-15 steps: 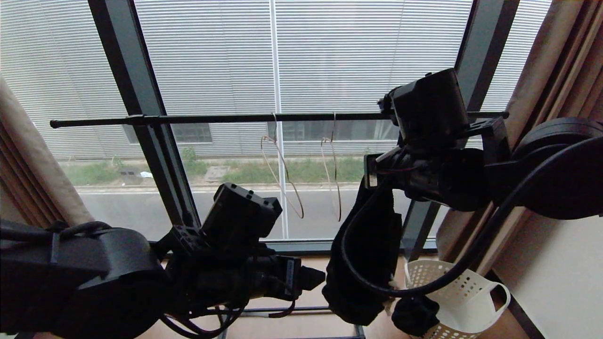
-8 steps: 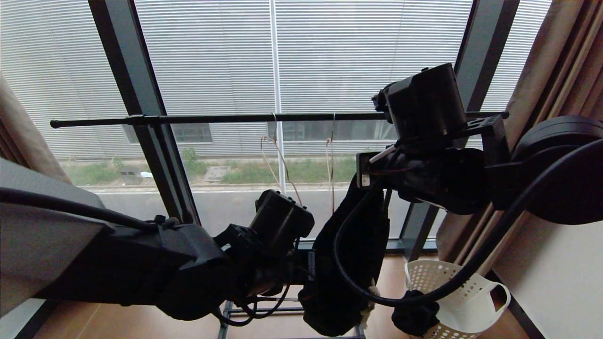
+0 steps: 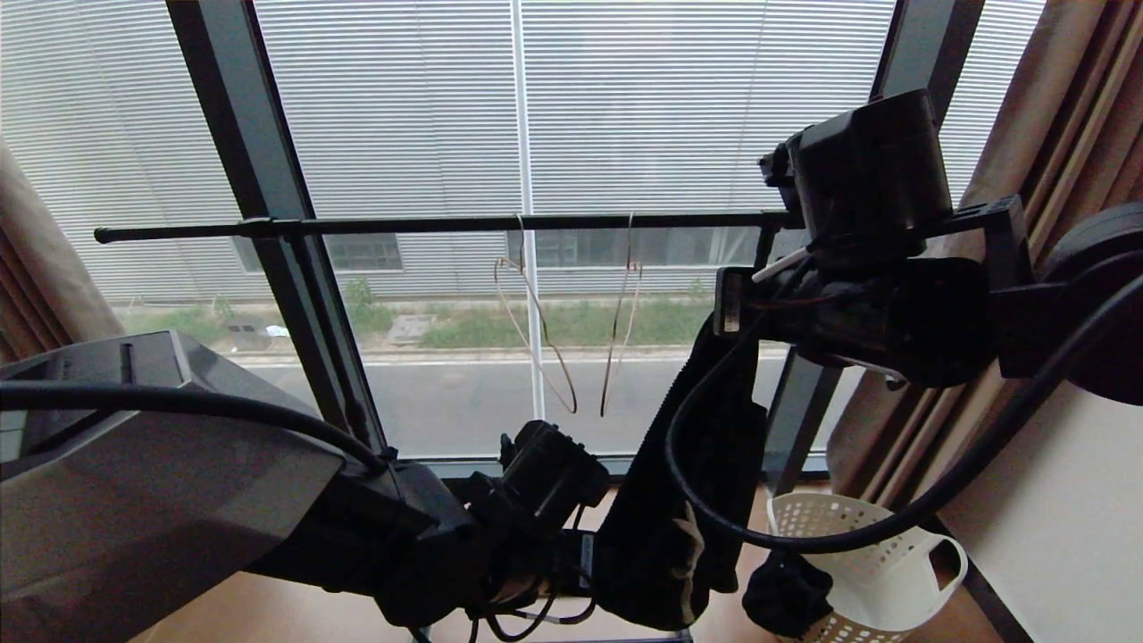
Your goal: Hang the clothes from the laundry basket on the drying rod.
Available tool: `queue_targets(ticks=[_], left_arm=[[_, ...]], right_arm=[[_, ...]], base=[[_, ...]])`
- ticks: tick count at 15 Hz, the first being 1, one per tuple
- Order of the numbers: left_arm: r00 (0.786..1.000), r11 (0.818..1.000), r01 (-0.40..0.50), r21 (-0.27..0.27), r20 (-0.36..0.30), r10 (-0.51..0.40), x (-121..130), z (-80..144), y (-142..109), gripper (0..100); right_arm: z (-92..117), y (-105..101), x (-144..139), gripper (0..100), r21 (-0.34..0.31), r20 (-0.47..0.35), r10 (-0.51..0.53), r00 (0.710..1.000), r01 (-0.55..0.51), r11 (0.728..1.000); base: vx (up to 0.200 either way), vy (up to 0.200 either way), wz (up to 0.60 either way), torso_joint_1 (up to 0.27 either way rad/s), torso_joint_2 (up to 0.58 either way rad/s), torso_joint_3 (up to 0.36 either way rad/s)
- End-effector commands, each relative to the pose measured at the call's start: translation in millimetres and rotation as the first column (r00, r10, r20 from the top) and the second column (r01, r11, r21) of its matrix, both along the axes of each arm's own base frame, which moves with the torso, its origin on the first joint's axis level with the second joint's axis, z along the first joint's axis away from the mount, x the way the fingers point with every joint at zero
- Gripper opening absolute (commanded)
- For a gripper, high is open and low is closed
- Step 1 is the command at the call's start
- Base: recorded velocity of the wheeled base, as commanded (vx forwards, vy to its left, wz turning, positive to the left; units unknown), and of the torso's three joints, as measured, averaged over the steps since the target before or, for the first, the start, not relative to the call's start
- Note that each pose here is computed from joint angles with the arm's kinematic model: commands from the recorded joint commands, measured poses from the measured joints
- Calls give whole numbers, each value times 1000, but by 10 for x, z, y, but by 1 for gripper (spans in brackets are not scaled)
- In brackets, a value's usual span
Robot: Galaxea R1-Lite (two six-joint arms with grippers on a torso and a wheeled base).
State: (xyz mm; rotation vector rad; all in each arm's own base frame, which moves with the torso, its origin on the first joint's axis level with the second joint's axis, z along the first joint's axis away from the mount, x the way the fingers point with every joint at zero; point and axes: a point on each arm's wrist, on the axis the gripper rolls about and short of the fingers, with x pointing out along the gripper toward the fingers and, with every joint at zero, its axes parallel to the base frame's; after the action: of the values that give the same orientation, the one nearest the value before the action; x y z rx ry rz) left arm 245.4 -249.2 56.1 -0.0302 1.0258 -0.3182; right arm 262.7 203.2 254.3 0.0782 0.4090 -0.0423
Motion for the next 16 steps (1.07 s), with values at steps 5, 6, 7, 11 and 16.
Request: queue_targets(ticks=[5,6,7,11,16], left_arm=[[999,999,-13,-44,47,15,-216,356,289,0],[998,998,-26,-52,56,29,-209,400,337,0],[997,998,-35,-58,65,39,-202,437,364,0],[988,991,-85,-101,123,97,-113,647,516,0],[982,987,-134,-91,122,144,47,1014,600,0]], right_arm=[[-54,-512,111,0,1,-15,-156,988,156,988],[-78,-565,98,0,-3,-22,-169,985,169,986],[-115,-585,83,0,-5,-28,-173,985,173,985],[-423,-642,-15,0,16,2,-168,986,168,986],[-633,-578,-81,0,10,4,-35,999,35,999]], base=[[0,0,0,0,0,0],[0,0,0,0,0,0],[0,0,0,0,0,0],[0,0,0,0,0,0],[0,0,0,0,0,0]])
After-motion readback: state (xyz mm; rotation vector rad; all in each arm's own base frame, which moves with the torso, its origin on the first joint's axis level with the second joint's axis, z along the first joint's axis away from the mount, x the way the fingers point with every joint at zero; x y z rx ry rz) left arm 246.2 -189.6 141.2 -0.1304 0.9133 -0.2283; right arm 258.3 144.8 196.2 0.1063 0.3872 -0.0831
